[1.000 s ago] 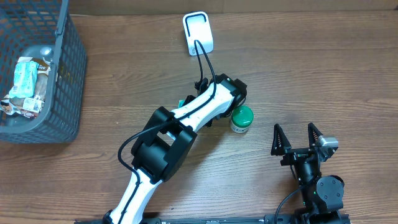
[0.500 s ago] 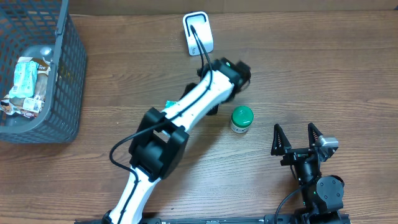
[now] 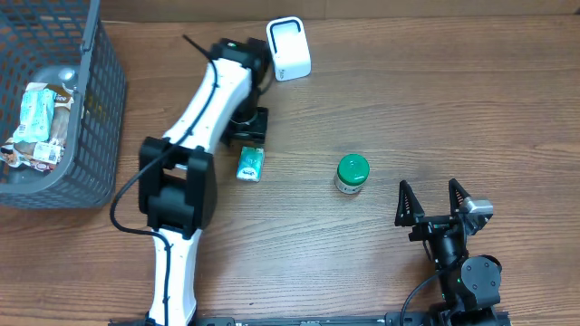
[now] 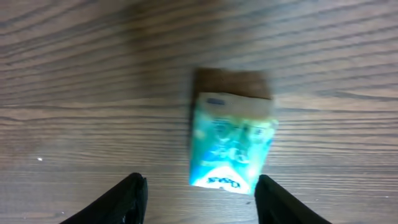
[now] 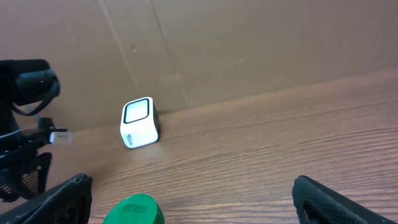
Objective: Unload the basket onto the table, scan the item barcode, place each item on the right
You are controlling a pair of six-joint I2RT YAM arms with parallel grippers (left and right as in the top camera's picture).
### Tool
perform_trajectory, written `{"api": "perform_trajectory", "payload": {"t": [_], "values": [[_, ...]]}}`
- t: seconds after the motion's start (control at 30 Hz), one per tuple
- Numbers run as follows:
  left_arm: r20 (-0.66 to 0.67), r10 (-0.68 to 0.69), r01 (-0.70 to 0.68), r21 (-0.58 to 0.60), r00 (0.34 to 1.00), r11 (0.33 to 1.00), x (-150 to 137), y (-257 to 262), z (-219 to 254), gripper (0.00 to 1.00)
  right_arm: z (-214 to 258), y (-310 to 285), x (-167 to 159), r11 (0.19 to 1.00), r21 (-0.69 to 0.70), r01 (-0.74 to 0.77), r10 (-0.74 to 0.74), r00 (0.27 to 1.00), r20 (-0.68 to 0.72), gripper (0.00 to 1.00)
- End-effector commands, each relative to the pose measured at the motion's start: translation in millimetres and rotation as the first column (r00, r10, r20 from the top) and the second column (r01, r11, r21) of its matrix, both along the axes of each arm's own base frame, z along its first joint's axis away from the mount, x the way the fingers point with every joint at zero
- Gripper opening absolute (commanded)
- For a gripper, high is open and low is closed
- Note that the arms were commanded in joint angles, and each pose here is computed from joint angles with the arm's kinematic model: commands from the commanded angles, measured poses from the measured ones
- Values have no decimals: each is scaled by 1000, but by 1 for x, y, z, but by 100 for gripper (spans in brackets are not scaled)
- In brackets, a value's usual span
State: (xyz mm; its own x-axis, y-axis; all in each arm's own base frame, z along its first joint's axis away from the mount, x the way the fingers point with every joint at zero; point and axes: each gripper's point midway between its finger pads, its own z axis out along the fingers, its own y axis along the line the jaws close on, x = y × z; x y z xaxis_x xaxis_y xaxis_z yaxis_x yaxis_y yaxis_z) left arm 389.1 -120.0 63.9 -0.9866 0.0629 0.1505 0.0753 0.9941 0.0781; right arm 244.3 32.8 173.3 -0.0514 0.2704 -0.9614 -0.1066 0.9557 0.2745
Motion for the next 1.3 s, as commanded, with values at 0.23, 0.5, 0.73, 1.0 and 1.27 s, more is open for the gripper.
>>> {"api": "perform_trajectory", "payload": {"t": [0.23,0.5,0.73,1.0,1.27], "values": [[-60,-101,87,-207,993,974,-12,-1,-1,40,-2,0,0,1000,-4,-2,2,1000,3,100],[-95,-57,29,-266,994,963,-17,10,-18,37,-2,0,0,1000,-4,-2,2,1000,2,100],[-87,-38,6,-347,996,938,-16,0,-35,36,-2,0,0,1000,-4,-2,2,1000,3,100],[-112,-37,-6,-360,993,933,-26,-2,-47,4,-2,0,0,1000,-4,-2,2,1000,2,100],[38,-42,53,-367,998,929,-2,-5,-4,4,-2,0,0,1000,-4,-2,2,1000,2,100]]}}
